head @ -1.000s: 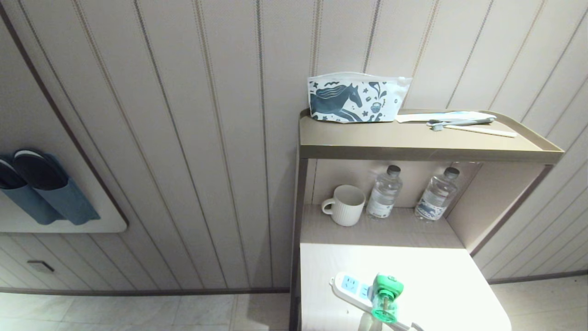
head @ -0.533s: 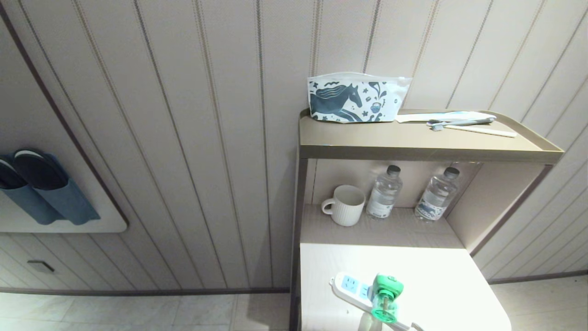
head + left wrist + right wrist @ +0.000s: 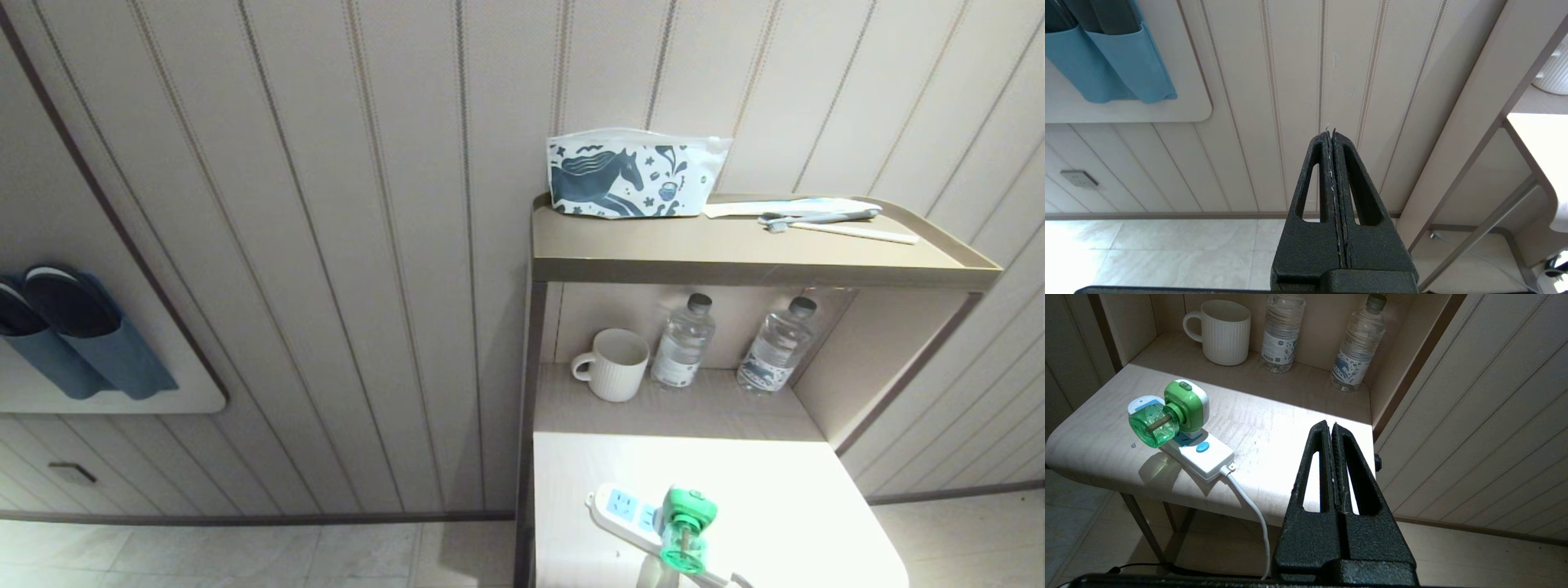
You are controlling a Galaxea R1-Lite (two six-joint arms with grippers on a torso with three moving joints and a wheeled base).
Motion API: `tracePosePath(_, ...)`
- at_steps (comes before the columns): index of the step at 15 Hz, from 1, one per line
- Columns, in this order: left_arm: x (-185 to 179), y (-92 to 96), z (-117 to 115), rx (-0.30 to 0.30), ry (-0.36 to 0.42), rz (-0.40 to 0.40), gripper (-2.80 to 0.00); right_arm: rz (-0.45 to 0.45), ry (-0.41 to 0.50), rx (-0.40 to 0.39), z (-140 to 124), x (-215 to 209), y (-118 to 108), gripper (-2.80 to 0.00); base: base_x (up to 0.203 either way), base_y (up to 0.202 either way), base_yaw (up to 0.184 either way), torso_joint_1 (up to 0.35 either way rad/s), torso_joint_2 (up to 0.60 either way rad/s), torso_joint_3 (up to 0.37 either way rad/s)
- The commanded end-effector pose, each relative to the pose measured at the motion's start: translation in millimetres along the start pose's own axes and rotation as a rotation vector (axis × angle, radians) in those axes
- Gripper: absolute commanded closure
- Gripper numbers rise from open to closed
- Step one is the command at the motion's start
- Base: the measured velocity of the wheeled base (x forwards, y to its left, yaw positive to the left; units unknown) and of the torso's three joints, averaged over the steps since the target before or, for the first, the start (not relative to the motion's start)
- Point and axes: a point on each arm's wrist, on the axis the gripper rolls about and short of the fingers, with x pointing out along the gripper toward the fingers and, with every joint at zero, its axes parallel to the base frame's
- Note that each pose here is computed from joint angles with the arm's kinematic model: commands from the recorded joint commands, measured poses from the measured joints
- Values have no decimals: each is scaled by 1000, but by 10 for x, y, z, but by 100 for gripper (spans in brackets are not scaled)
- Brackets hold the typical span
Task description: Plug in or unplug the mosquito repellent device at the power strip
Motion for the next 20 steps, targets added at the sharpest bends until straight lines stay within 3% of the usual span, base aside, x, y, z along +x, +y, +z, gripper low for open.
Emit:
tracePosePath(1, 0, 0, 0, 0, 0, 0, 0, -8, -56, -3, 61, 1, -11, 0, 0, 0, 0, 0, 0, 0)
tracePosePath(2, 0, 0, 0, 0, 0, 0, 0, -25, -152, -5, 160, -9, -30, 0, 0, 0, 0, 0, 0, 0)
tracePosePath(3, 0, 0, 0, 0, 0, 0, 0, -18, -192, -6, 197, -17, -34, 0, 0, 0, 0, 0, 0, 0)
tracePosePath(6, 0, 0, 0, 0, 0, 0, 0, 61, -66, 82, 70, -4, 2, 0, 0, 0, 0, 0, 0, 0)
tracePosePath(9, 0, 0, 0, 0, 0, 0, 0, 13, -68, 98, 70, -3, -9, 0, 0, 0, 0, 0, 0, 0)
tracePosePath(11, 0, 0, 0, 0, 0, 0, 0, 4, 66, 107, -60, -3, 11, 0, 0, 0, 0, 0, 0, 0)
tracePosePath(15, 0, 0, 0, 0, 0, 0, 0, 1, 64, 94, -57, -2, 9, 0, 0, 0, 0, 0, 0, 0)
tracePosePath(20, 0, 0, 0, 0, 0, 0, 0, -12, 64, 182, -59, -3, 7, 0, 0, 0, 0, 0, 0, 0)
